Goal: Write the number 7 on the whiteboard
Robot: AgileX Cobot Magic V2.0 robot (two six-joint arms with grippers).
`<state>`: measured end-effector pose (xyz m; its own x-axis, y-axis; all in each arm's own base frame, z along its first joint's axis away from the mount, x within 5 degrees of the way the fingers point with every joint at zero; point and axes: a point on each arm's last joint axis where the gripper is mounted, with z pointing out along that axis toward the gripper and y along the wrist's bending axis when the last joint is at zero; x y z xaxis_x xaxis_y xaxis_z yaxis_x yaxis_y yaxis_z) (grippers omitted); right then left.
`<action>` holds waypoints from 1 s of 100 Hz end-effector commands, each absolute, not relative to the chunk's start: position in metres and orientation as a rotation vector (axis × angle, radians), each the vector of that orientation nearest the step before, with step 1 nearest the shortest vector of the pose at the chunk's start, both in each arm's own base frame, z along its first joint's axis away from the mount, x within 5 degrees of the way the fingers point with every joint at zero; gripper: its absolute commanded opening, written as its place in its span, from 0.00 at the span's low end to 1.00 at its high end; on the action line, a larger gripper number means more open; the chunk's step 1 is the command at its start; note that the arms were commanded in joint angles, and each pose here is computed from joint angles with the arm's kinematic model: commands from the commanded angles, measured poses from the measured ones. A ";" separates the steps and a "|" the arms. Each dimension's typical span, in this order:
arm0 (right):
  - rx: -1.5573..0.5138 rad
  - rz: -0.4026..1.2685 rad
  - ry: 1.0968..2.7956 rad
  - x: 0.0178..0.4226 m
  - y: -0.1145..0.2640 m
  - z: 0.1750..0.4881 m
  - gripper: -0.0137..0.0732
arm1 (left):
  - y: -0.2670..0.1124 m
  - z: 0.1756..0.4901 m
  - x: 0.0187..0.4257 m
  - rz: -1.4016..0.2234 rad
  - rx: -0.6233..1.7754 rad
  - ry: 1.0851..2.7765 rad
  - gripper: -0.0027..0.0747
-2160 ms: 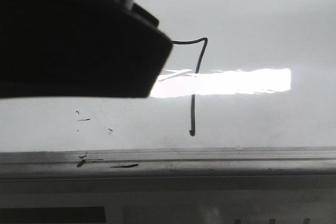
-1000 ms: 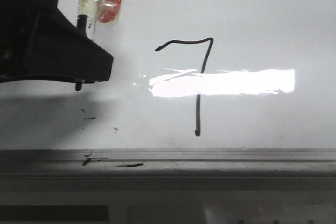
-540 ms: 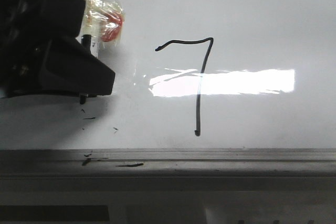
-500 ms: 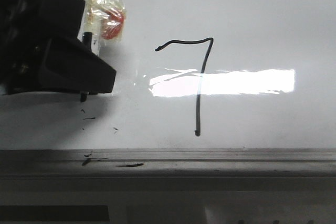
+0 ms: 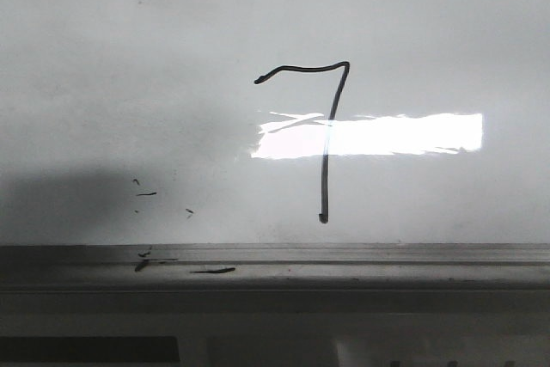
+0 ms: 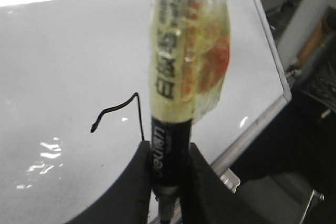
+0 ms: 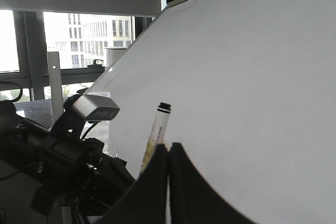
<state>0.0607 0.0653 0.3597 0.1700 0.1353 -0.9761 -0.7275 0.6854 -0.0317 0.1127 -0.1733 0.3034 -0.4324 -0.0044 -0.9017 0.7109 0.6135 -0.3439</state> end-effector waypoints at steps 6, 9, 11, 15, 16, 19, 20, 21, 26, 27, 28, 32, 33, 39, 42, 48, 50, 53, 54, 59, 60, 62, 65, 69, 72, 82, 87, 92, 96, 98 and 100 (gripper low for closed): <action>-0.564 0.679 1.241 0.059 0.065 0.368 0.08 | -0.176 0.301 0.128 -0.929 0.305 1.938 0.01; -0.564 0.679 1.241 0.059 0.065 0.368 0.08 | -0.180 0.297 0.129 -0.919 0.314 1.957 0.01; -0.564 0.679 1.241 0.059 0.065 0.368 0.08 | -0.182 0.294 0.130 -0.916 0.321 1.970 0.01; -0.564 0.679 1.241 0.059 0.065 0.368 0.08 | -0.186 0.289 0.130 -0.906 0.348 1.990 0.01; -0.564 0.679 1.241 0.059 0.065 0.368 0.08 | -0.186 0.288 0.131 -0.903 0.351 1.992 0.01; -0.564 0.679 1.241 0.059 0.065 0.368 0.08 | -0.189 0.284 0.132 -0.894 0.360 2.007 0.01; -0.564 0.679 1.241 0.059 0.065 0.368 0.08 | -0.189 0.284 0.132 -0.891 0.363 2.008 0.01; -0.564 0.679 1.241 0.059 0.065 0.368 0.08 | -0.190 0.283 0.132 -0.887 0.366 2.011 0.01; -0.564 0.679 1.241 0.059 0.065 0.368 0.08 | -0.192 0.280 0.134 -0.862 0.393 2.009 0.01; -0.564 0.679 1.241 0.059 0.065 0.368 0.08 | -0.192 0.280 0.134 -0.857 0.404 2.004 0.01; -0.564 0.679 1.241 0.059 0.065 0.368 0.08 | -0.192 0.280 0.134 -0.848 0.412 2.000 0.01; -0.564 0.679 1.241 0.059 0.065 0.368 0.08 | -0.192 0.280 0.134 -0.831 0.438 1.982 0.01; -0.564 0.679 1.241 0.059 0.065 0.368 0.08 | -0.192 0.280 0.134 -0.827 0.446 1.979 0.01; -0.564 0.679 1.241 0.059 0.065 0.368 0.08 | -0.192 0.283 0.134 -0.805 0.498 1.944 0.01; -0.564 0.679 1.241 0.059 0.065 0.368 0.08 | -0.192 0.285 0.133 -0.801 0.520 1.929 0.01; -0.563 0.677 1.242 0.060 0.065 0.368 0.08 | -0.193 0.288 0.132 -0.813 0.539 1.920 0.01; -0.562 0.676 1.243 0.060 0.065 0.368 0.08 | -0.193 0.289 0.131 -0.819 0.542 1.918 0.01; -0.562 0.676 1.243 0.060 0.065 0.368 0.08 | -0.194 0.289 0.131 -0.826 0.548 1.919 0.01; -0.562 0.676 1.243 0.060 0.065 0.368 0.08 | -0.194 0.289 0.131 -0.830 0.551 1.920 0.01; -0.562 0.676 1.243 0.060 0.065 0.368 0.08 | -0.195 0.290 0.130 -0.839 0.561 1.923 0.01; -0.562 0.676 1.243 0.060 0.065 0.368 0.08 | -0.195 0.290 0.130 -0.840 0.561 1.924 0.01; -0.562 0.676 1.243 0.060 0.065 0.368 0.08 | -0.195 0.289 0.129 -0.842 0.564 1.925 0.01; -0.562 0.676 1.243 0.060 0.065 0.368 0.08 | -0.195 0.289 0.129 -0.845 0.568 1.927 0.01; -0.562 0.676 1.243 0.060 0.065 0.368 0.08 | -0.195 0.289 0.129 -0.848 0.576 1.929 0.01; -0.562 0.676 1.243 0.060 0.065 0.368 0.08 | -0.195 0.289 0.128 -0.847 0.587 1.927 0.01; -0.562 0.676 1.243 0.060 0.065 0.368 0.08 | -0.197 0.288 0.126 -0.824 0.667 1.903 0.01; -0.562 0.676 1.243 0.060 0.065 0.368 0.08 | -0.197 0.288 0.125 -0.814 0.701 1.892 0.01; -0.562 0.676 1.243 0.060 0.065 0.368 0.08 | -0.198 0.287 0.124 -0.797 0.752 1.876 0.01; -0.562 0.676 1.243 0.060 0.065 0.368 0.08 | -0.198 0.287 0.124 -0.784 0.784 1.864 0.01; -0.562 0.676 1.243 0.060 0.065 0.368 0.08 | -0.198 0.287 0.123 -0.776 0.808 1.856 0.01; -0.562 0.676 1.243 0.060 0.065 0.368 0.08 | -0.198 0.287 0.123 -0.772 0.820 1.853 0.01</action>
